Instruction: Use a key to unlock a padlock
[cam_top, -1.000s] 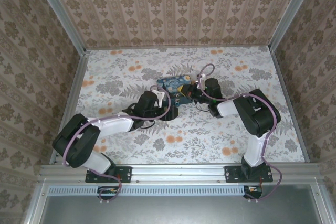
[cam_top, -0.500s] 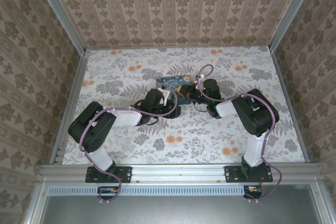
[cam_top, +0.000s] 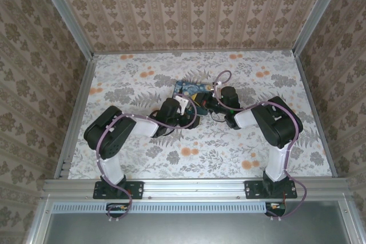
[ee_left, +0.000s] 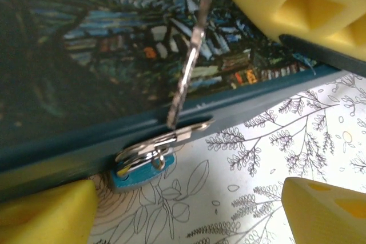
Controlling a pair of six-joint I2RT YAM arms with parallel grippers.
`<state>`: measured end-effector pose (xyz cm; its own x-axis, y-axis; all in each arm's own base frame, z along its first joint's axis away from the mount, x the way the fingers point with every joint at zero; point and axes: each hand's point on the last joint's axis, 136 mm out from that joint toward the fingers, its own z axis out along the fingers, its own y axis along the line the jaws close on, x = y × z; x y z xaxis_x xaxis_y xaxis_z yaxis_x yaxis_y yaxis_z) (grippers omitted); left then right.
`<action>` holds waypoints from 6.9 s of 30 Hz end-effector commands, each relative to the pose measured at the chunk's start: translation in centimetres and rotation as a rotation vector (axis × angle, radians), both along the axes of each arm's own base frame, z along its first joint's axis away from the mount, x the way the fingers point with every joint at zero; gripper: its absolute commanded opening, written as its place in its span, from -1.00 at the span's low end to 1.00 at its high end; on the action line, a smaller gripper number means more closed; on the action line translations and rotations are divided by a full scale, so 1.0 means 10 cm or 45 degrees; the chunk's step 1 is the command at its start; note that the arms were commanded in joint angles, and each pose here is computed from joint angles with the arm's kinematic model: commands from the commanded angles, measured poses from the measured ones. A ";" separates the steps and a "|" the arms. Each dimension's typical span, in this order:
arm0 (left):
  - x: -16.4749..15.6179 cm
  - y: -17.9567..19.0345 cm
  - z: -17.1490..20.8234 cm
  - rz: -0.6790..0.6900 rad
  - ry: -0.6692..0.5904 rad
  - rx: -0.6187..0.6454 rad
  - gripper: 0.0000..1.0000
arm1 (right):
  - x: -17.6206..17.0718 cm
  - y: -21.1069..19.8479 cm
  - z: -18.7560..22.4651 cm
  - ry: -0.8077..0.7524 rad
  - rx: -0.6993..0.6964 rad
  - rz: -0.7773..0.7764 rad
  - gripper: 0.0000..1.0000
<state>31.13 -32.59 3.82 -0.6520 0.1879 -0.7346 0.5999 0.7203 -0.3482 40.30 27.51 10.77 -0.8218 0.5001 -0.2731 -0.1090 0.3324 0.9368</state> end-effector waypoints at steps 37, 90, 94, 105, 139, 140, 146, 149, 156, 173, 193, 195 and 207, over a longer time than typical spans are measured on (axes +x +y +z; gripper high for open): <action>0.24 0.09 0.04 0.081 0.104 -0.208 0.68 | 0.14 -0.21 -0.23 0.115 -0.059 -0.091 -1.00; 0.10 -0.64 0.15 -0.276 0.187 -0.323 0.63 | 0.20 -0.31 -0.38 0.169 -0.064 -0.125 -1.00; 0.09 -0.64 0.15 -0.272 0.191 -0.338 0.63 | 0.19 -0.32 -0.39 0.172 -0.065 -0.129 -1.00; 0.22 -0.51 0.29 -0.141 0.203 -0.478 0.63 | 0.19 -0.33 -0.42 0.174 -0.068 -0.129 -1.00; 0.30 -0.47 0.05 -0.101 0.279 -0.465 0.63 | 0.18 -0.40 -0.42 0.176 -0.042 -0.155 -1.00; 0.30 -0.47 0.08 -0.097 0.277 -0.487 0.62 | 0.18 -0.40 -0.42 0.179 -0.041 -0.154 -1.00; 0.32 -0.44 0.21 -0.058 0.285 -0.631 0.55 | 0.17 -0.40 -0.42 0.179 -0.042 -0.155 -1.00; 0.32 -0.44 0.24 -0.051 0.292 -0.670 0.53 | 0.17 -0.40 -0.44 0.181 -0.043 -0.155 -1.00; 0.29 -0.42 0.31 -0.040 0.294 -0.715 0.50 | 0.18 -0.40 -0.45 0.181 -0.039 -0.157 -1.00; 0.32 -0.34 0.30 0.039 0.303 -0.782 0.42 | 0.17 -0.41 -0.48 0.189 -0.038 -0.159 -1.00; 0.32 -0.32 0.34 0.096 0.293 -0.832 0.34 | 0.17 -0.41 -0.49 0.190 -0.030 -0.160 -1.00; 0.34 -0.31 0.31 0.122 0.296 -0.839 0.30 | 0.17 -0.41 -0.49 0.190 -0.029 -0.160 -1.00; 0.29 -0.35 0.57 0.094 0.244 -0.881 0.28 | 0.17 -0.41 -0.51 0.196 -0.028 -0.163 -1.00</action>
